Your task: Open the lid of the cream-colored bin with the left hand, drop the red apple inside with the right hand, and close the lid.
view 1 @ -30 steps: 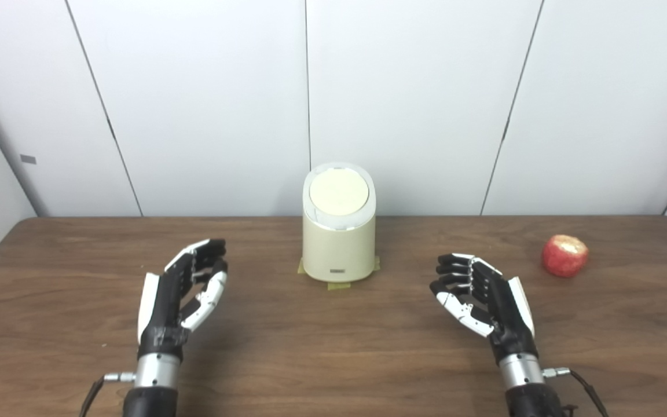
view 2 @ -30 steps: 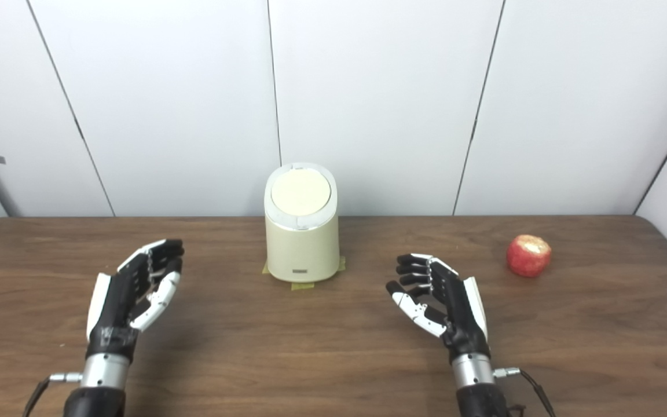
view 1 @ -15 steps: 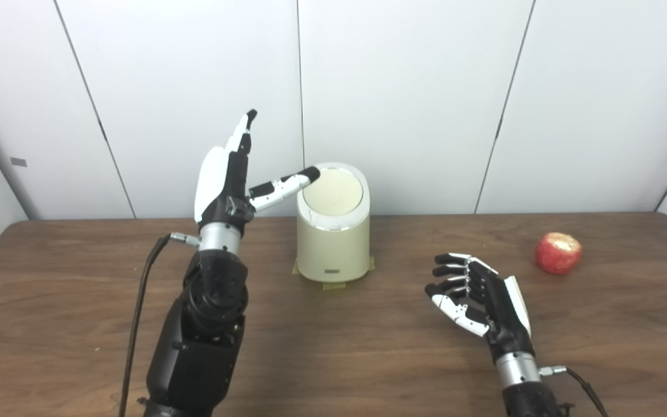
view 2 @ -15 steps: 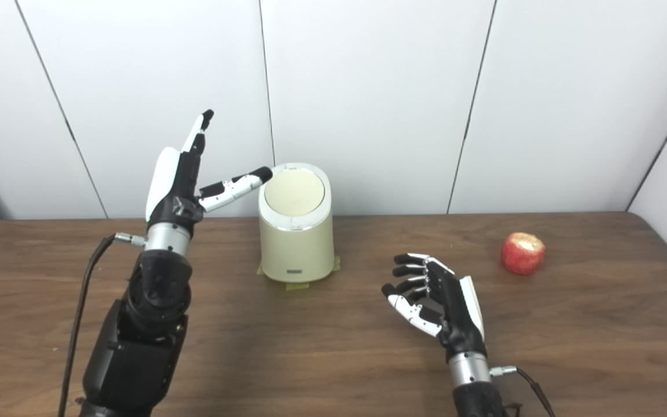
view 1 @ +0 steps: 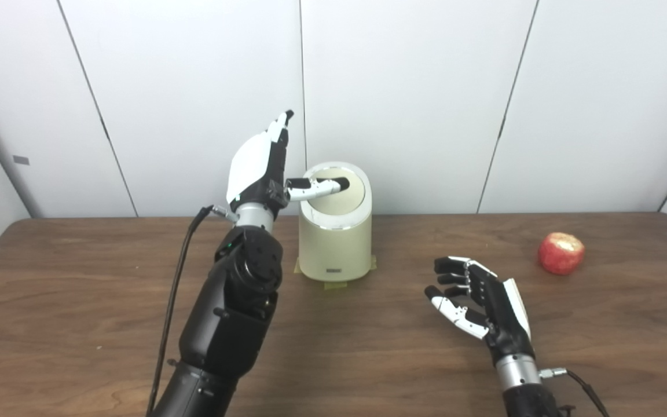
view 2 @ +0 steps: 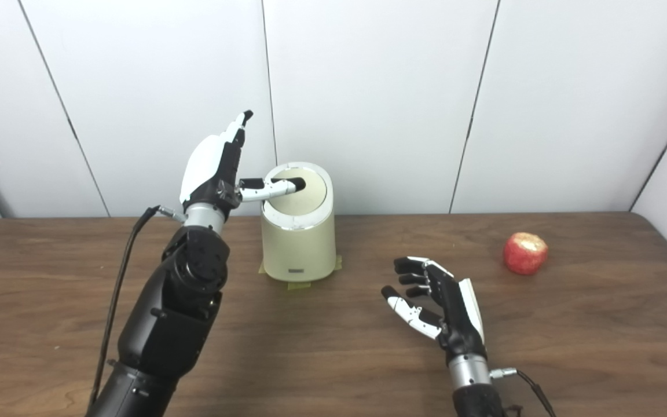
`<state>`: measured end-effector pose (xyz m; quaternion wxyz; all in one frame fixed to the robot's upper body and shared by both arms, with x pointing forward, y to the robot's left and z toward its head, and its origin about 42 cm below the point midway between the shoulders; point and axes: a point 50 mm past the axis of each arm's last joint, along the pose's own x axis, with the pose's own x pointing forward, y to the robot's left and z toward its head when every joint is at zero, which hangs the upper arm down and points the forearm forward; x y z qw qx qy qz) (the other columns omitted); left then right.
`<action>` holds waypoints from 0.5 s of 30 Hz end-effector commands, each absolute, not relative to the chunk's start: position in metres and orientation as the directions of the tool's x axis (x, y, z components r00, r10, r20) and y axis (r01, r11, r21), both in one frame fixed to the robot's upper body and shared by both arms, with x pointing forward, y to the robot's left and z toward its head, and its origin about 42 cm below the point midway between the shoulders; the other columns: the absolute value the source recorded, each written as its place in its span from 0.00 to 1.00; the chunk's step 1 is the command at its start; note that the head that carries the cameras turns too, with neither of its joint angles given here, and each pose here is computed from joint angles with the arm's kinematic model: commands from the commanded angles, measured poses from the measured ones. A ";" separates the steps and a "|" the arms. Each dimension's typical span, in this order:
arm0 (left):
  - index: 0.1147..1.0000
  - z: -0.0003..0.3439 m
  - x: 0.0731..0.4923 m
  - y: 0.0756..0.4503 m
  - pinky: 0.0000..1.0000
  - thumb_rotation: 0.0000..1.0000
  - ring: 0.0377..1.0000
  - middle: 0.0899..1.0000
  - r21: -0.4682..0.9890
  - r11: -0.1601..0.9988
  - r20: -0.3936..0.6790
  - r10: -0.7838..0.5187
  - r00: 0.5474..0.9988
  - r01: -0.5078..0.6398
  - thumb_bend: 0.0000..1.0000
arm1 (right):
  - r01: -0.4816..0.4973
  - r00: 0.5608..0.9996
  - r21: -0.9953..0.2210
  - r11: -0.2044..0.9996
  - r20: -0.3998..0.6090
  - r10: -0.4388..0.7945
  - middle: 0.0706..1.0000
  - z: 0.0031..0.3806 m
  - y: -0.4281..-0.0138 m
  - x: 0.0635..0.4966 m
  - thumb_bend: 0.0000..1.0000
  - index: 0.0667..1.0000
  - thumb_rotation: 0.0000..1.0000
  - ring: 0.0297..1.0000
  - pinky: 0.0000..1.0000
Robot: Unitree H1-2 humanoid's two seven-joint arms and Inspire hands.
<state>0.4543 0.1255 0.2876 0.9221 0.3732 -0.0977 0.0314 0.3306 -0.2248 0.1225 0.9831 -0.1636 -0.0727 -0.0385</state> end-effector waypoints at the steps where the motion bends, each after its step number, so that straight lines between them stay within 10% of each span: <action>1: 1.00 0.320 0.463 0.118 1.00 0.31 1.00 1.00 0.691 0.697 0.282 -0.017 0.959 -0.191 0.92 | 0.113 0.973 -0.313 0.943 0.225 -0.041 0.66 0.141 -0.221 0.339 0.25 0.63 0.27 0.66 0.58; 15: 1.00 0.288 0.481 0.117 1.00 0.23 1.00 1.00 0.781 0.576 0.278 0.026 0.960 -0.242 0.87 | 0.115 0.973 -0.315 0.942 0.225 -0.044 0.66 0.141 -0.218 0.336 0.24 0.63 0.24 0.66 0.58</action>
